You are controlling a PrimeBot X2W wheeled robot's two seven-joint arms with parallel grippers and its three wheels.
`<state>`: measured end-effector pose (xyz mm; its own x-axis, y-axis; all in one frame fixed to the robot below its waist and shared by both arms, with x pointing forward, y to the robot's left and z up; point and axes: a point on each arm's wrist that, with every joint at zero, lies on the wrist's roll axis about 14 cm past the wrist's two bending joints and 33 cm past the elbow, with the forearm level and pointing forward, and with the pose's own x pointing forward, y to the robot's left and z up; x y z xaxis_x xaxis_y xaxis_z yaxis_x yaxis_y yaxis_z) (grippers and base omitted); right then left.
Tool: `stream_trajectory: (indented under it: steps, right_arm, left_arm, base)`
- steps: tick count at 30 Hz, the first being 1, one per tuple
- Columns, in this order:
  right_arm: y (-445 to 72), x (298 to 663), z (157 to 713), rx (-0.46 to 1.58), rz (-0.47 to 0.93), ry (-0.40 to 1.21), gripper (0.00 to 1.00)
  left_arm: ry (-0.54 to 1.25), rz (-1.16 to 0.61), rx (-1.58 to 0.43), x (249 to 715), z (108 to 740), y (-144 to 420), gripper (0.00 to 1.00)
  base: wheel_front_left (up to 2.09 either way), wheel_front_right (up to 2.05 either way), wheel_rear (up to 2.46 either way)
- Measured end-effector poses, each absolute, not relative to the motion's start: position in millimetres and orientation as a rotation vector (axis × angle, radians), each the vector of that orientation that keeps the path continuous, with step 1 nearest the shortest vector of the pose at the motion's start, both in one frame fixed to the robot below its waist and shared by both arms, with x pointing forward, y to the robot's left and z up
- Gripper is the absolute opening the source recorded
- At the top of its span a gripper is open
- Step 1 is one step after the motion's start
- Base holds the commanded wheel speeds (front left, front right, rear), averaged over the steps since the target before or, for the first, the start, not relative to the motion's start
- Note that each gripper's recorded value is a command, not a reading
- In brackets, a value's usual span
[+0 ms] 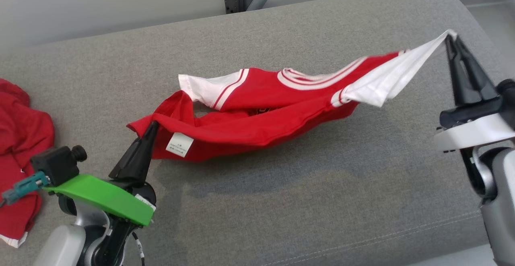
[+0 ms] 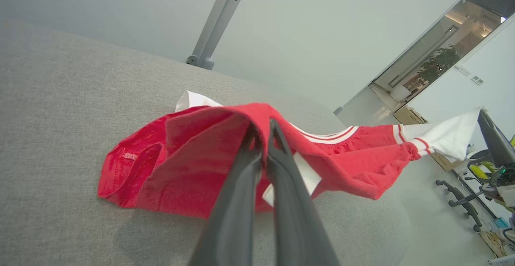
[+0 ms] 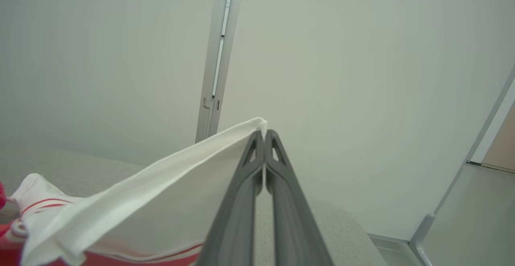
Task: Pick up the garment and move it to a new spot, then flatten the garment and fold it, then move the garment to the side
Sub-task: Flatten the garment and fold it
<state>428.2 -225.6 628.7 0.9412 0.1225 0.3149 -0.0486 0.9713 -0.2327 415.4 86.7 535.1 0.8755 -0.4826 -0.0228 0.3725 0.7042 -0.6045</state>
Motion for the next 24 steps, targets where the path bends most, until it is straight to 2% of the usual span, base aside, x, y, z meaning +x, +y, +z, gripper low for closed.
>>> stream_trajectory:
  steps: [5,11,14,19,24]
  right_arm:
    - [-238,412,707,-0.199,0.046,-0.540,0.00]
    - [-238,420,791,-0.145,0.073,-0.719,0.00]
    - [-232,450,805,-0.138,0.104,-0.710,0.00]
    - [-222,521,789,-0.062,0.136,-0.598,0.00]
    - [-213,580,785,0.005,0.121,-0.587,0.00]
  left_arm:
    - [0.067,-0.592,-0.592,411,601,82,0.00]
    - [-0.038,-0.657,-0.445,446,678,90,0.00]
    - [-0.011,-0.650,-0.402,480,688,91,0.00]
    - [0.065,-0.557,-0.353,553,673,99,0.00]
    - [-0.044,-0.443,-0.236,623,681,111,0.00]
  base:
    - [0.00,0.00,0.00]
    - [0.00,0.00,0.00]
    - [0.00,0.00,0.00]
    - [0.00,0.00,0.00]
    - [0.00,0.00,0.00]
